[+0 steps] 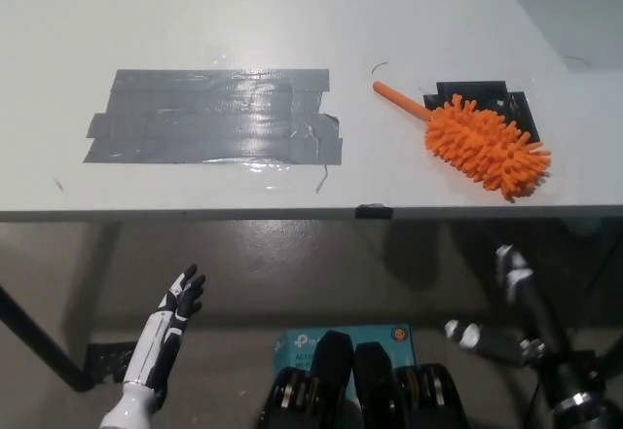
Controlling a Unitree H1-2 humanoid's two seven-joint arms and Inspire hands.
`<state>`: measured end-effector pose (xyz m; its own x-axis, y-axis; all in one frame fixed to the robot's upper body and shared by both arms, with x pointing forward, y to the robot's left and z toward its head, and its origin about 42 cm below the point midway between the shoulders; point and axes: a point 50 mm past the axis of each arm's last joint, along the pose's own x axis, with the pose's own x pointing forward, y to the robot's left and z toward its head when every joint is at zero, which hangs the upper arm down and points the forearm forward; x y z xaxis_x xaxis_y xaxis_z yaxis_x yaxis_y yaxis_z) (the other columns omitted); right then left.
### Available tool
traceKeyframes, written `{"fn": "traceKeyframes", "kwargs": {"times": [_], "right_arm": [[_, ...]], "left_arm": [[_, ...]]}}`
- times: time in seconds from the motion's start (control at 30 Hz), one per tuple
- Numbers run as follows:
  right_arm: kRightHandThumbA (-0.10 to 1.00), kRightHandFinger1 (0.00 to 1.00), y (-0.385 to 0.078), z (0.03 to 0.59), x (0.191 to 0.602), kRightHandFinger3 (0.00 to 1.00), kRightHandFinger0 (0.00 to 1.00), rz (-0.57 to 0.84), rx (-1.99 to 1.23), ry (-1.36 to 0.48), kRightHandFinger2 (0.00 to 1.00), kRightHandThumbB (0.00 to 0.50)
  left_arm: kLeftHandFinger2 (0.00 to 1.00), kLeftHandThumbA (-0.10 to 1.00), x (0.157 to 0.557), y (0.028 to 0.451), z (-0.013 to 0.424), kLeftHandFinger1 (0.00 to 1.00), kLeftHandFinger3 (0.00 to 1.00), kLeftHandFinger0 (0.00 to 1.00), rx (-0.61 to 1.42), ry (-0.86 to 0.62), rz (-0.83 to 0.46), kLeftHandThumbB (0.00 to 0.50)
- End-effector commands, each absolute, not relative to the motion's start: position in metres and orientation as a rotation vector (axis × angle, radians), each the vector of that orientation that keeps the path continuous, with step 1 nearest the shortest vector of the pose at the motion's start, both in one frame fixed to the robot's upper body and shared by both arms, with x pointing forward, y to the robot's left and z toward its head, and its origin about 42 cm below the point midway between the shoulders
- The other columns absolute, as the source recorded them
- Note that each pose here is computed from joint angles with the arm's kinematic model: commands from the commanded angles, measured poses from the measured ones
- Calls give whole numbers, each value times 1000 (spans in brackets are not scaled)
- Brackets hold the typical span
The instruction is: An orange duster is kept infront of the robot in the middle of the table and the robot extends its right arm to grab the duster, picks it up and hands it to a person
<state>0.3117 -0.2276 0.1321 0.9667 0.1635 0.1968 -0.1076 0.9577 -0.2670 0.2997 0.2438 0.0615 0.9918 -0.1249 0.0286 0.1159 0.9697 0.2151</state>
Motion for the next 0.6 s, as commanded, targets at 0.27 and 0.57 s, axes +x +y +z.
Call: {"fn": "traceKeyframes", "kwargs": {"times": [0.27,0.57], "right_arm": [[1000,1000,-265,270,396,1000,1000,-64,-644,-368,1000,355],[920,1000,-259,305,466,1000,1000,-61,-836,-242,1000,325]], "left_arm": [[1000,973,304,242,71,1000,1000,1000,217,-104,-136,220],[1000,973,308,242,74,1000,1000,1000,210,-114,-131,230]]}}
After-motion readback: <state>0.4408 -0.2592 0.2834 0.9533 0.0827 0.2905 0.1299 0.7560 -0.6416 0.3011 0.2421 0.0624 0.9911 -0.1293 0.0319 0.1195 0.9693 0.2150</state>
